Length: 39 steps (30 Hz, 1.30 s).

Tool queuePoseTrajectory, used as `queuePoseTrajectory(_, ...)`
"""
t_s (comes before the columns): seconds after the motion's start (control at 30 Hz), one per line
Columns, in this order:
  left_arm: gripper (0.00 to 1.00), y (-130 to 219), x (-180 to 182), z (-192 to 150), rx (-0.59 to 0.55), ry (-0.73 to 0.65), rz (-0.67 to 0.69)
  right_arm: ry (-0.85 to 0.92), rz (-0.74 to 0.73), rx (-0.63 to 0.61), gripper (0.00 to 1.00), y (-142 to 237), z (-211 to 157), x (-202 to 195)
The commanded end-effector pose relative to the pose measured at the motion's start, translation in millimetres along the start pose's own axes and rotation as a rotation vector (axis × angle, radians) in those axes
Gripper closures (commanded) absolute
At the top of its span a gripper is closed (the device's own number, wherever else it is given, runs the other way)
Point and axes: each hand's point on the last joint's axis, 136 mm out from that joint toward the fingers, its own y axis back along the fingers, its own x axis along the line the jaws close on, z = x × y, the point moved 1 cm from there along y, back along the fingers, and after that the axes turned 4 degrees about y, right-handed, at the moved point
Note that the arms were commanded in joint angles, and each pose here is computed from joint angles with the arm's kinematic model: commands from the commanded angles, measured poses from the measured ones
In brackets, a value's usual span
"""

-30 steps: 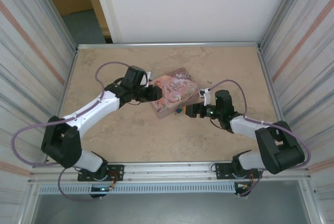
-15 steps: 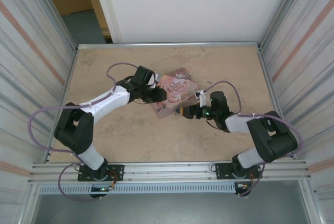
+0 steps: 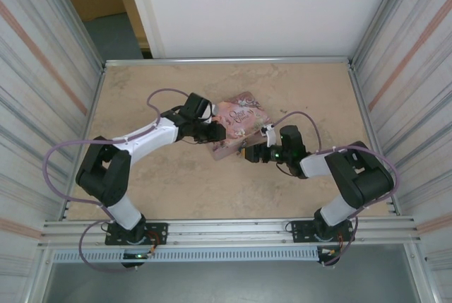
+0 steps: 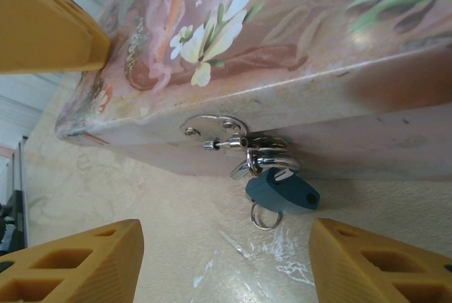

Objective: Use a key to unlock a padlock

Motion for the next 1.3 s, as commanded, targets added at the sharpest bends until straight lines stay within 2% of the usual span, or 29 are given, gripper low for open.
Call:
queuePoseTrajectory(0.0, 0.75, -11, 15, -12, 0.033, 0.027, 0.045, 0.067, 0.007, -0.039, 0.39, -6, 13, 3)
queuePoseTrajectory(0.57, 0.75, -16, 21, -20, 0.053, 0.033, 0.059, 0.106, 0.03, -0.082, 0.34, -18, 24, -1)
queuePoseTrajectory(0.93, 0.75, -16, 22, -21, 0.054, 0.033, 0.06, 0.128, 0.115, -0.068, 0.36, -23, 24, 10)
queuePoseTrajectory(1.27, 0.75, -17, 23, -22, 0.057, 0.036, 0.065, 0.149, 0.15, -0.065, 0.44, -20, 22, 16)
